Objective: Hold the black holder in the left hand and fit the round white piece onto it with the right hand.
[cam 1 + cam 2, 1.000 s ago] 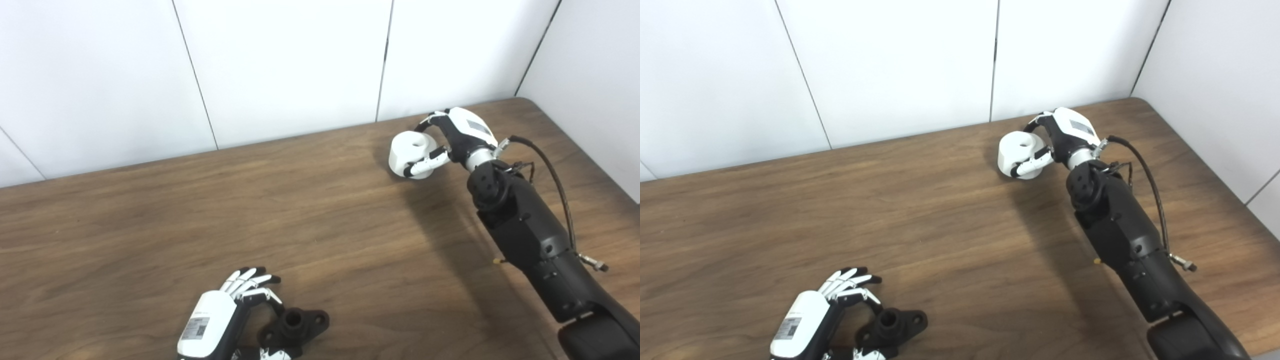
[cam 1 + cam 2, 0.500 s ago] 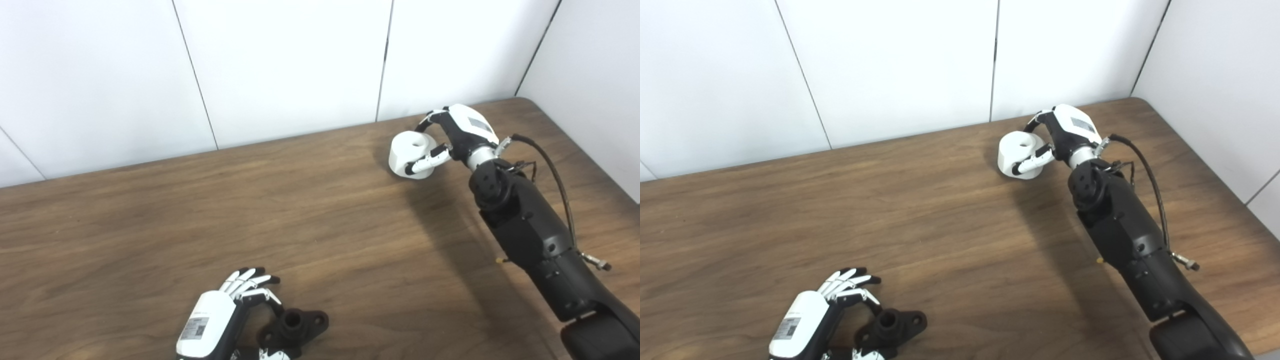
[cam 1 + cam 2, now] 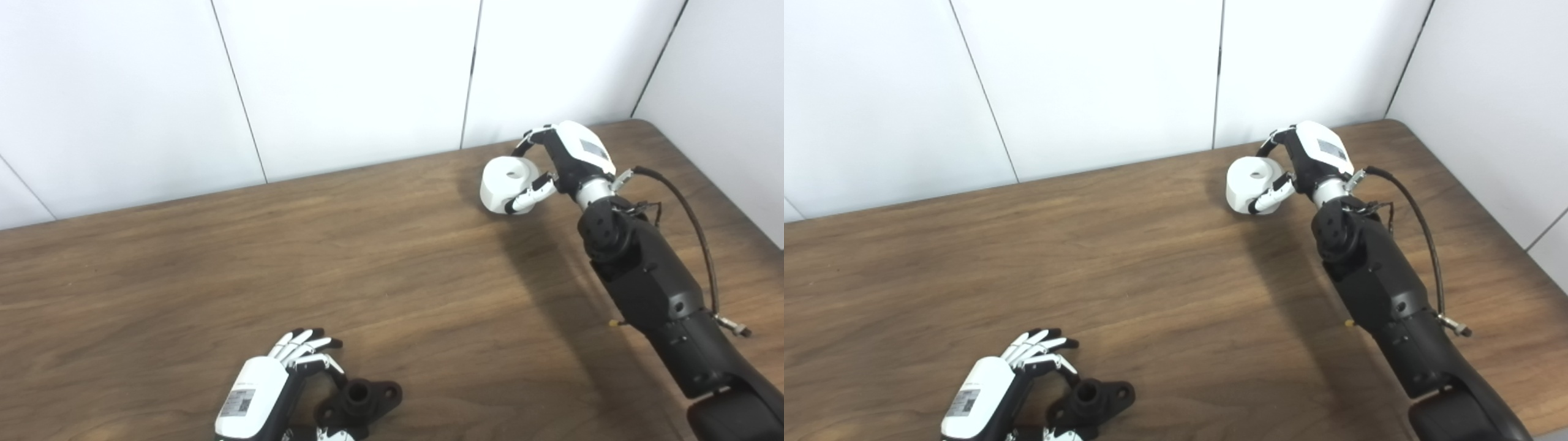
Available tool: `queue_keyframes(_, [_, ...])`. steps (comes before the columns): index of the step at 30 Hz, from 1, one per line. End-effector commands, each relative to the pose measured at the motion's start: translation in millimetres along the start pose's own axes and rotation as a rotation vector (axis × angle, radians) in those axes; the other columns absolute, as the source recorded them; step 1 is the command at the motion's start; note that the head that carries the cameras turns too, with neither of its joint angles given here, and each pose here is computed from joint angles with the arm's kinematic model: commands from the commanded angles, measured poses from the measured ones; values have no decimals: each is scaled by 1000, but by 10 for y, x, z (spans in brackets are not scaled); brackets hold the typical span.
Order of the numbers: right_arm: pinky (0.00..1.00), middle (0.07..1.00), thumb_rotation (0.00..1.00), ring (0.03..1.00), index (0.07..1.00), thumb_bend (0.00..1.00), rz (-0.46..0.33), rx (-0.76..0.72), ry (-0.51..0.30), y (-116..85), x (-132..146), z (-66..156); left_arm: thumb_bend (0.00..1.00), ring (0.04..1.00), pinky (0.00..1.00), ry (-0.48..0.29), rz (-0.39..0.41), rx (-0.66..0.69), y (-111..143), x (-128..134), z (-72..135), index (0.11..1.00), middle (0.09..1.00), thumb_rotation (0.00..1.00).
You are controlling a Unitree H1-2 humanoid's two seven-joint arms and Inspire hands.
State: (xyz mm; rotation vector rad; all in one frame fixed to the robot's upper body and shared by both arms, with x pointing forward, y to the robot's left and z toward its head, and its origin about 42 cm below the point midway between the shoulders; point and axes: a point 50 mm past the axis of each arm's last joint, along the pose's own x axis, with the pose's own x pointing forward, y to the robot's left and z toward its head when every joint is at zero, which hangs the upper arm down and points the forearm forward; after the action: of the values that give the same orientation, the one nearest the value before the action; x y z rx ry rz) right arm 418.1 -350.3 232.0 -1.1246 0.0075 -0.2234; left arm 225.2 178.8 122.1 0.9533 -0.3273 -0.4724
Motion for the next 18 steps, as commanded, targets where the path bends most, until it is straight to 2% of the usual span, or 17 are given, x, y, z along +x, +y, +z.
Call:
queue_keyframes(1, [832,820,129,928,481,524,-92,0,-64,-234,70,87,515,897,920,41,-40,19,-12,-68,-55,487,809,55])
queue_keyframes(10, [845,824,131,946,482,524,-80,-6,-102,-343,-42,139,515,901,923,43,-44,18,-13,-50,-23,487,813,56])
queue_keyframes(18, [828,831,133,929,482,525,27,-45,-229,-614,-568,533,516,897,915,44,-41,14,-11,5,27,487,809,55])
